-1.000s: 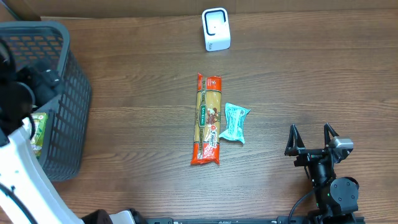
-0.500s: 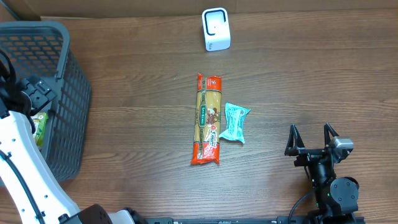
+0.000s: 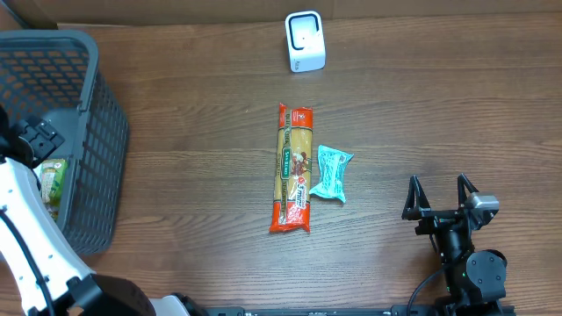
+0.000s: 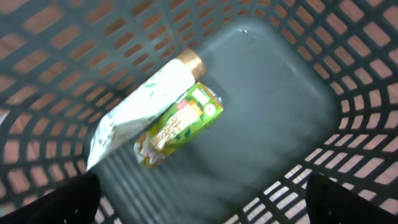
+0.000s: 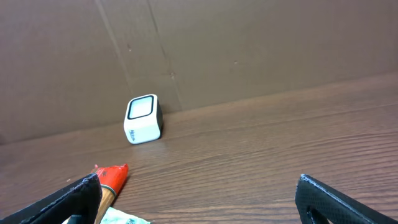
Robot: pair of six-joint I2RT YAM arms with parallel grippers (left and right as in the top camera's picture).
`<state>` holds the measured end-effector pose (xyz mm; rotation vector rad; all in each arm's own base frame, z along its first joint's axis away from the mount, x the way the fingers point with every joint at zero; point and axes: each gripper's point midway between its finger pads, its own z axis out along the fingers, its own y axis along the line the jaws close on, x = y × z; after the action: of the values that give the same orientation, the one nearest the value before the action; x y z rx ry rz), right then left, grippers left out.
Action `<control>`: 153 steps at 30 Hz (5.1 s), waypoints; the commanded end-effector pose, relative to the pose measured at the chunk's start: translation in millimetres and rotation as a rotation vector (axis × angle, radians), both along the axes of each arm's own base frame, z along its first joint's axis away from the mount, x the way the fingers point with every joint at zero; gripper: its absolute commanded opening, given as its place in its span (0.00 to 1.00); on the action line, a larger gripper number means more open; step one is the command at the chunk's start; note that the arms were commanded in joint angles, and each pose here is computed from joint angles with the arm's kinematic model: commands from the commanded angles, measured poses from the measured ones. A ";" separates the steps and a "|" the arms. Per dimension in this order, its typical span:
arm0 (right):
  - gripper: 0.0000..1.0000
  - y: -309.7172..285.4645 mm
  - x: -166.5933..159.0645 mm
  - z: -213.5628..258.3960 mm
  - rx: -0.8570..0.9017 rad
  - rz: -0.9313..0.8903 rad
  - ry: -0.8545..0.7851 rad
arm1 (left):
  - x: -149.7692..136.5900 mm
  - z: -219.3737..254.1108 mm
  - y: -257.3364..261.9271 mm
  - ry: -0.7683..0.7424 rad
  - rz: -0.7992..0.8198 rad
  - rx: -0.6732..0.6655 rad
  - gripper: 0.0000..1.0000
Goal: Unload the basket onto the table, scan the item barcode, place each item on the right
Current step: 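Reach the left gripper into the basket toward the green tea box, then lift the green tea box out of the basket with the left gripper, then set the green tea box left of the pasta package, release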
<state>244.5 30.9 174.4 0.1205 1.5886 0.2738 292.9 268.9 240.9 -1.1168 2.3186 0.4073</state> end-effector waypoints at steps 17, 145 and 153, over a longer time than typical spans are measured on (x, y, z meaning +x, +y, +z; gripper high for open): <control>1.00 0.1 -0.1 -1.1 -0.007 -0.001 -0.008 | 1.2 -138.4 35.5 0.422 -0.196 -0.105 0.91; 1.00 0.1 -0.1 -1.1 -0.007 -0.001 -0.008 | 24.8 167.1 -256.3 -0.160 -0.812 -0.012 1.00; 1.00 0.1 -0.1 -1.1 -0.007 -0.001 -0.008 | -30.9 170.1 -82.2 -0.184 -0.143 0.011 1.00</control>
<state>244.5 30.9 174.7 0.1196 1.5875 0.2737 276.6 138.3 420.2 -0.6926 2.2680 0.1771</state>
